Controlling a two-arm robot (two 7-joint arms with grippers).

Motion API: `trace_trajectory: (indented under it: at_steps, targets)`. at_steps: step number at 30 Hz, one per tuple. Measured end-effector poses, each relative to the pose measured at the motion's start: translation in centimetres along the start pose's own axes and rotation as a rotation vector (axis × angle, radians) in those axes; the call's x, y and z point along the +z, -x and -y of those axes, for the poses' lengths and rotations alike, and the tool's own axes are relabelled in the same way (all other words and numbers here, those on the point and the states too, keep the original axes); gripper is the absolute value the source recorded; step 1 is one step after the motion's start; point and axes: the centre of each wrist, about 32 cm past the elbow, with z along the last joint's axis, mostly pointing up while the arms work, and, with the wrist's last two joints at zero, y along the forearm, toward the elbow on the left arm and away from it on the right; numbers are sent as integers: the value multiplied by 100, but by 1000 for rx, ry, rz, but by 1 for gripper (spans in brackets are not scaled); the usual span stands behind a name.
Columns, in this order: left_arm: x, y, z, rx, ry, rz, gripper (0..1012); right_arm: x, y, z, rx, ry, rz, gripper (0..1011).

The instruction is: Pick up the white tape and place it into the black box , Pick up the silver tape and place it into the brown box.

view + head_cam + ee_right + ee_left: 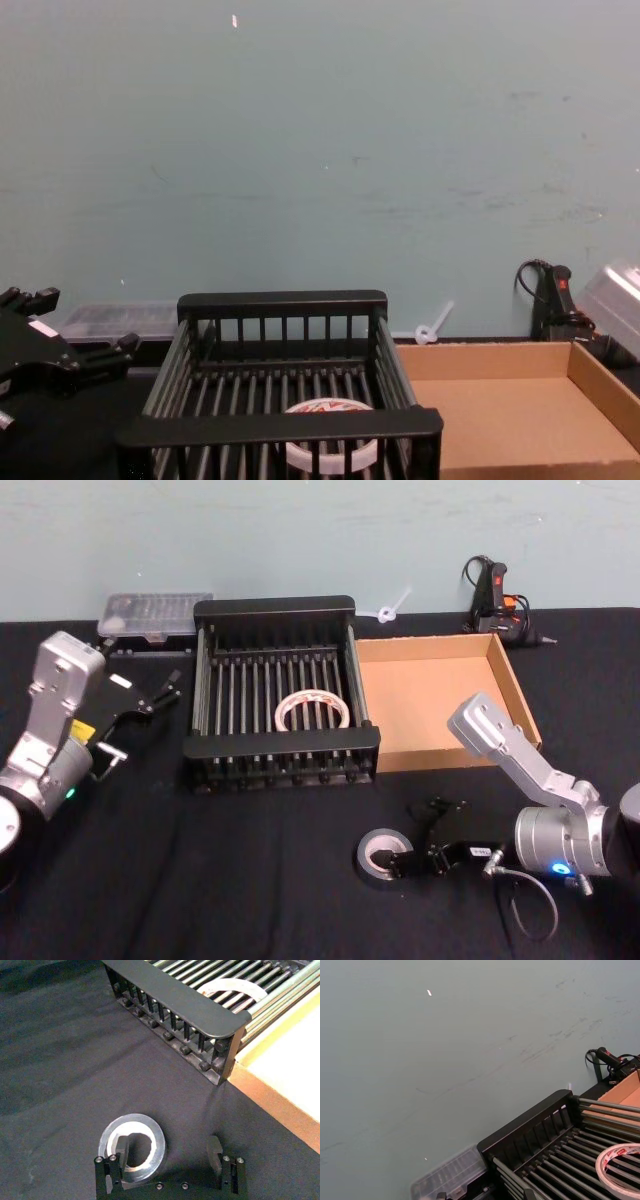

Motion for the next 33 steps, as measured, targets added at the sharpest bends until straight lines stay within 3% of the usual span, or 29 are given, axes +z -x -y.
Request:
trace_trajectory:
  at_steps: [10,14,18,33]
  targets:
    - [0,0,0,0,0,0,1001,-1,1,2,0,0,0,1003]
    - [0,0,0,0,0,0,1001,-1,1,3,0,0,0,943]
    - [0,0,0,0,0,0,1001,0,2,4,0,0,0,859]
    - [0,0,0,0,0,0,1001,0,2,4,0,-2,1,358]
